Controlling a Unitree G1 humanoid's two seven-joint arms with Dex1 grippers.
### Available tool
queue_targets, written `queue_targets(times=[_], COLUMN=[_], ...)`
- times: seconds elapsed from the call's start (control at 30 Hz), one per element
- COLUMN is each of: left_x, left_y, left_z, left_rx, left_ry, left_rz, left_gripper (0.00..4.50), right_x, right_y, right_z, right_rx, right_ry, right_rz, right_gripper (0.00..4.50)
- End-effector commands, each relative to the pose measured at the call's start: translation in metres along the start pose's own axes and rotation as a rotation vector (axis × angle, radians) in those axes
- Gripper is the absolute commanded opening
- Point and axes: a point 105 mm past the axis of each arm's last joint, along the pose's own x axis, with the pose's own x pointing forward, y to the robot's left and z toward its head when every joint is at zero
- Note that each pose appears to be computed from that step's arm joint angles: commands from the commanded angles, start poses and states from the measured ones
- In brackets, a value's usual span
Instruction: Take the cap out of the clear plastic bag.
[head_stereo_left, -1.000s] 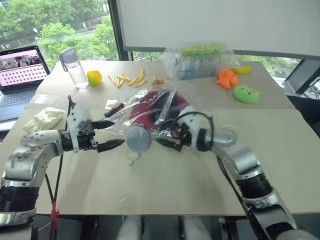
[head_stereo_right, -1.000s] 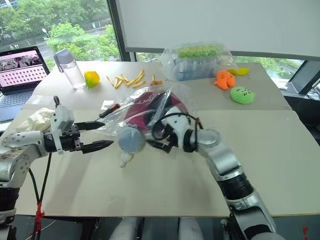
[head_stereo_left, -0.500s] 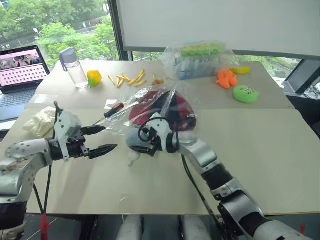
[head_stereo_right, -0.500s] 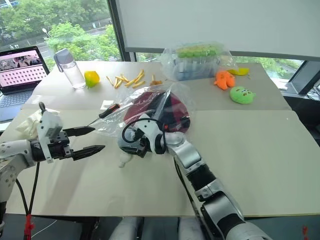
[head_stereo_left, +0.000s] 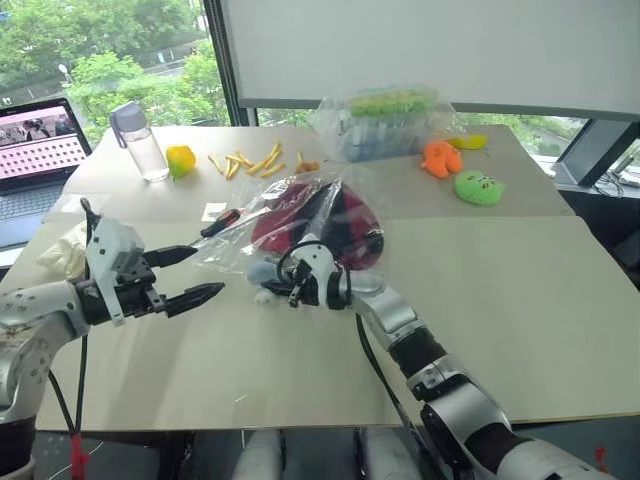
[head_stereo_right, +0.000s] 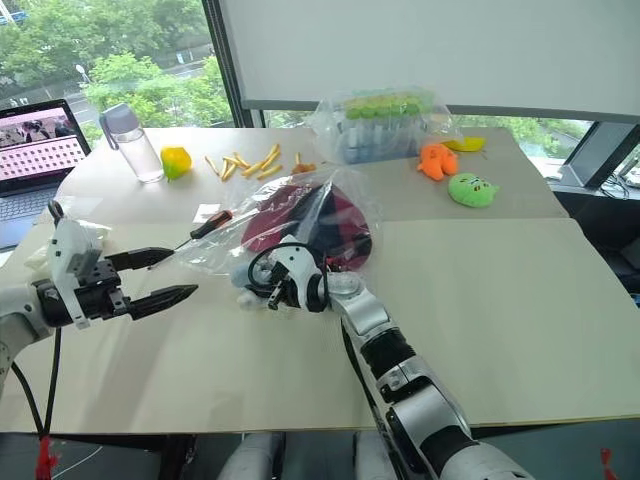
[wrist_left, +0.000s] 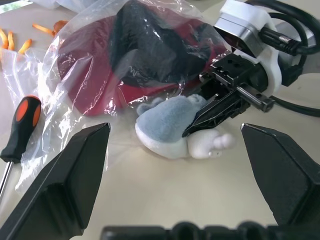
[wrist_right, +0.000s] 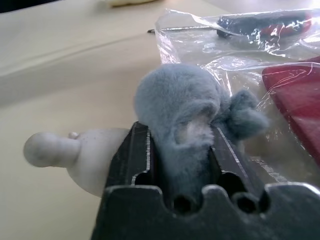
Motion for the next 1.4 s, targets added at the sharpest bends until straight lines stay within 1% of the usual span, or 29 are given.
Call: queue_targets(times=[0.03,0.13,0.2,0.23,0.3,0.37,0.43,0.5,0.53,0.6,0.67,0.73,0.8,0.9,0.97,1.03,1.1,1.17,1.23,1.27,1.33,1.4], left_x=[0.004,0.013,0.019,0.023,0.029,0.034,0.040,0.045,0.047,0.049,0.050,0.050,0.049,0.045,0.042,0.040,0.038,0.036,0.035,0.034,0.034,0.033], left_y=[0.007,0.010,0.008,0.006,0.004,0.004,0.004,0.002,0.001,-0.001,-0.002,-0.002,-0.002,-0.002,-0.003,-0.002,-0.001,-0.002,-0.003,-0.003,-0.002,-0.001], left_z=[0.009,0.019,0.020,0.020,0.019,0.017,0.015,0.014,0.015,0.015,0.017,0.019,0.019,0.014,0.010,0.009,0.007,0.005,0.002,0.001,0.000,0.002], left_rx=[0.004,-0.001,-0.005,-0.011,-0.017,-0.019,-0.017,-0.029,-0.032,-0.029,-0.026,-0.018,-0.013,-0.020,-0.023,-0.022,-0.026,-0.032,-0.039,-0.041,-0.040,-0.032], left_ry=[0.002,-0.037,-0.044,-0.047,-0.050,-0.047,-0.042,-0.042,-0.043,-0.041,-0.042,-0.043,-0.041,-0.017,-0.005,0.001,0.006,0.012,0.020,0.022,0.023,0.017], left_rz=[-0.021,-0.047,-0.075,-0.092,-0.113,-0.129,-0.145,-0.166,-0.179,-0.194,-0.200,-0.197,-0.192,-0.174,-0.166,-0.158,-0.140,-0.132,-0.131,-0.130,-0.126,-0.119], left_gripper=[4.50,4.50,4.50,4.50,4.50,4.50,4.50,4.50,4.50,4.50,4.50,4.50,4.50,4.50,4.50,4.50,4.50,4.50,4.50,4.50,4.50,4.50], right_x=[-0.010,-0.040,-0.067,-0.087,-0.122,-0.162,-0.206,-0.245,-0.263,-0.293,-0.318,-0.341,-0.350,-0.353,-0.358,-0.360,-0.349,-0.341,-0.340,-0.341,-0.343,-0.339], right_y=[0.004,0.009,0.000,-0.012,-0.036,-0.071,-0.109,-0.140,-0.153,-0.172,-0.186,-0.198,-0.203,-0.208,-0.210,-0.210,-0.210,-0.209,-0.210,-0.211,-0.211,-0.209], right_z=[0.012,0.045,0.070,0.082,0.099,0.108,0.109,0.100,0.090,0.073,0.061,0.040,0.027,0.006,0.001,-0.002,-0.004,-0.002,0.005,0.009,0.023,0.035], right_rx=[0.069,0.096,0.098,0.093,0.060,0.019,-0.001,0.021,0.007,-0.026,-0.031,-0.039,-0.033,-0.048,-0.076,-0.080,-0.017,0.001,-0.033,-0.055,-0.083,-0.115], right_ry=[-0.046,-0.151,-0.230,-0.261,-0.293,-0.294,-0.274,-0.228,-0.168,-0.063,-0.020,0.055,0.091,0.191,0.239,0.252,0.206,0.172,0.184,0.190,0.183,0.206], right_rz=[0.036,0.093,0.074,0.032,-0.082,-0.278,-0.507,-0.715,-0.813,-0.966,-1.094,-1.223,-1.277,-1.325,-1.358,-1.369,-1.313,-1.268,-1.259,-1.259,-1.247,-1.179], right_gripper=[0.34,0.21,0.21,0.21,0.21,0.21,0.21,0.21,0.21,0.21,0.21,0.21,0.21,0.21,0.21,0.21,1.20,1.77,2.54,2.79,3.47,4.16])
